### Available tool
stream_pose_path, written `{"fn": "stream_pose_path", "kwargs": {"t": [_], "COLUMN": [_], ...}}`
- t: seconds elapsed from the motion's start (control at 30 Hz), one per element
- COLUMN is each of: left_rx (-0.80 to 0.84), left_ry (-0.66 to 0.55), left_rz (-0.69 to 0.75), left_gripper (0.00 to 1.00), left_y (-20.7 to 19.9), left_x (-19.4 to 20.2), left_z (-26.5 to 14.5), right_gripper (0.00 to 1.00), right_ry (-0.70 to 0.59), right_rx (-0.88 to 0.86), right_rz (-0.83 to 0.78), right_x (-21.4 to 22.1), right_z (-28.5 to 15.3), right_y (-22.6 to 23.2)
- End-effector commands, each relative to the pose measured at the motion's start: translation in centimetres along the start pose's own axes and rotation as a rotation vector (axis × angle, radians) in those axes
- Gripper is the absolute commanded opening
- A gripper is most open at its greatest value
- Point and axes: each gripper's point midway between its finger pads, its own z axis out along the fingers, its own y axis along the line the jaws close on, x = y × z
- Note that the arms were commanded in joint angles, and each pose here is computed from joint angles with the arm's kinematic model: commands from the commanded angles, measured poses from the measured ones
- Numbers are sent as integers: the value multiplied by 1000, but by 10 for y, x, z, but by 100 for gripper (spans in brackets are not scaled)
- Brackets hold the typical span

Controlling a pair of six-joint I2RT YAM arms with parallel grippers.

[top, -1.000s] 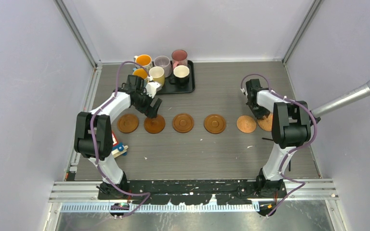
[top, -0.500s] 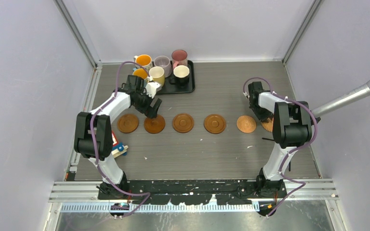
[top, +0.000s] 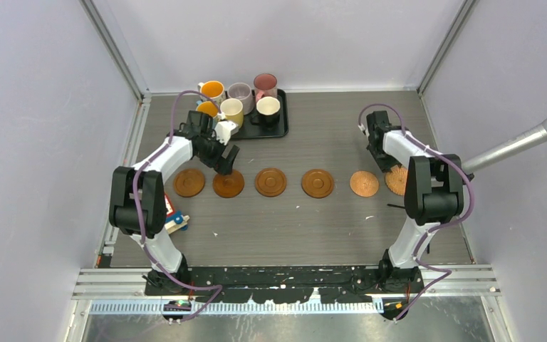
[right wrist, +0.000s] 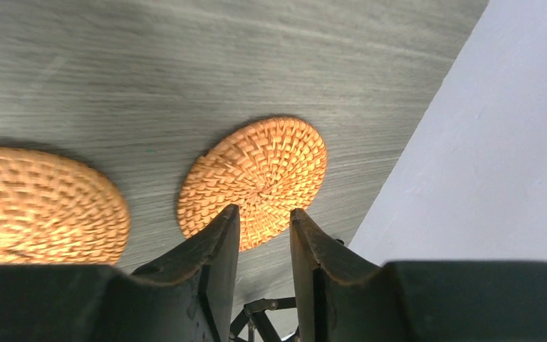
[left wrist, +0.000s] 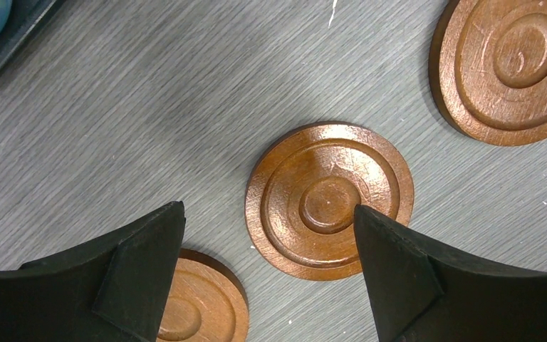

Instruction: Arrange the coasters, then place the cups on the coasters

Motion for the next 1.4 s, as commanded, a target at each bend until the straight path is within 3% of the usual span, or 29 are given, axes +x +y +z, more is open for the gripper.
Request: {"fn": "stream_pose_path", "kwargs": {"t": [0.0,0.23,0.5,0.73,0.87,1.2,1.37], "left_rx": [-38,-135,-251,-200,-158,-76,-31], "left_ry": [-135,-298,-294,-264,-287,-352,-317], "left_rz": [2,-146,-190,-252,-292,-156,-61], "left_gripper": [91,95,98,95,87,79,77], "left_y": [5,36,94,148,165,100,52], "left_x": [-41,-87,-95,-95,-106,-138,-168], "left_z": [-31,-82,-97,-88,-88,-84,-43], "right_gripper": [39,52,70,75,75,75,76], "right_ry": [-157,-356,-536,-679,-709,-684,-669], "right_rx": [-29,-164,-331,-475,-514,-519,-531], "right_rz": [52,93,171,191,198,221,236], "right_x": [-42,-104,-150,-165,-165,-160,-159], "right_z": [-42,-97,-154,-202,-215,-211,-215], "right_y": [2,28,37,42,43,46,45]}}
